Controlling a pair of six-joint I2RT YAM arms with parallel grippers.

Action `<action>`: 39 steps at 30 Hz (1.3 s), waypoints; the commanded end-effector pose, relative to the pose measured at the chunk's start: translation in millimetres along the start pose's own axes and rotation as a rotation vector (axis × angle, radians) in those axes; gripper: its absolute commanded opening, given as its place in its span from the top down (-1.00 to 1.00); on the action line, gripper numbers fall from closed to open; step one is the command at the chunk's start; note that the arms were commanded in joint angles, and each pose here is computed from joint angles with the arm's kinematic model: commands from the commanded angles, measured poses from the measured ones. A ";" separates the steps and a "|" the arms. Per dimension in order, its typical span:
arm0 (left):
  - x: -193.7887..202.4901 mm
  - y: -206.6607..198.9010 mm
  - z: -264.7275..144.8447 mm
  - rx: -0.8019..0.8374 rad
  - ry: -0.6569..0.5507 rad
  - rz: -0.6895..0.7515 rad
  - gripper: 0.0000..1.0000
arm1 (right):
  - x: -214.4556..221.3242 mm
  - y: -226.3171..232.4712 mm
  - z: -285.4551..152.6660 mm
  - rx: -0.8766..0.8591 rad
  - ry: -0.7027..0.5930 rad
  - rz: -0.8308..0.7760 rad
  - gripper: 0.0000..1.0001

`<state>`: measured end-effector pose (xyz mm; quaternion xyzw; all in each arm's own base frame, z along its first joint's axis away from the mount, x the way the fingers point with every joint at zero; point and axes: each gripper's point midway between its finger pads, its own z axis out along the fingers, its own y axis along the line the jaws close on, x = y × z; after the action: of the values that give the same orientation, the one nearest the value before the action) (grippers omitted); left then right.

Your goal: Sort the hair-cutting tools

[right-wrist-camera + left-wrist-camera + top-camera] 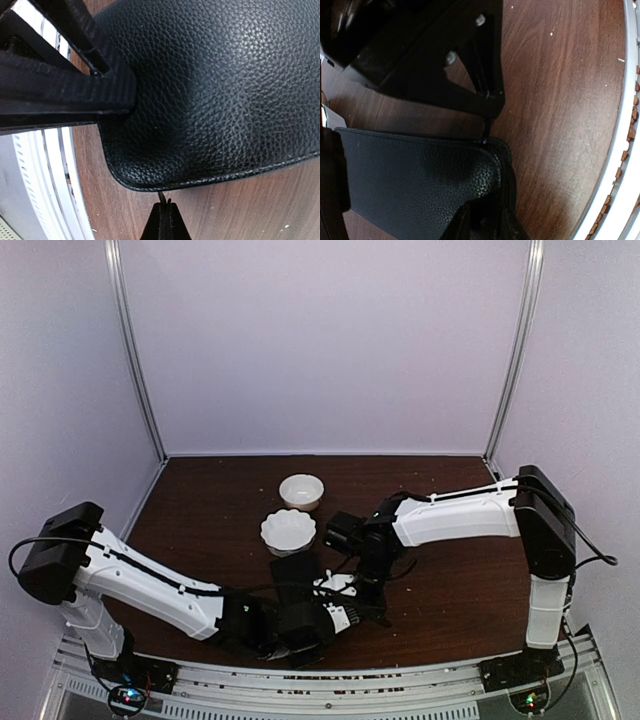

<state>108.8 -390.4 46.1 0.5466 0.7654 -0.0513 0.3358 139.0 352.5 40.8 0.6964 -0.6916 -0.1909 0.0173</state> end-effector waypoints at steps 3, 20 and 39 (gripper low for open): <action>6.3 29.9 1.8 -0.091 0.004 -0.096 0.27 | 10.6 46.8 4.8 -0.153 0.023 -0.028 1.00; 1.7 64.6 -32.1 -0.129 -0.064 -0.101 0.05 | 75.7 -105.1 -57.7 0.217 0.054 0.240 1.00; 27.3 151.4 9.8 0.219 -0.173 -0.998 -0.01 | 55.4 -137.4 -55.6 0.301 0.007 0.258 1.00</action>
<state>236.2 -283.2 47.0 0.1689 0.9201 -0.2125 0.2823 276.1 279.7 35.3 0.5955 -0.7983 -0.0818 -0.0374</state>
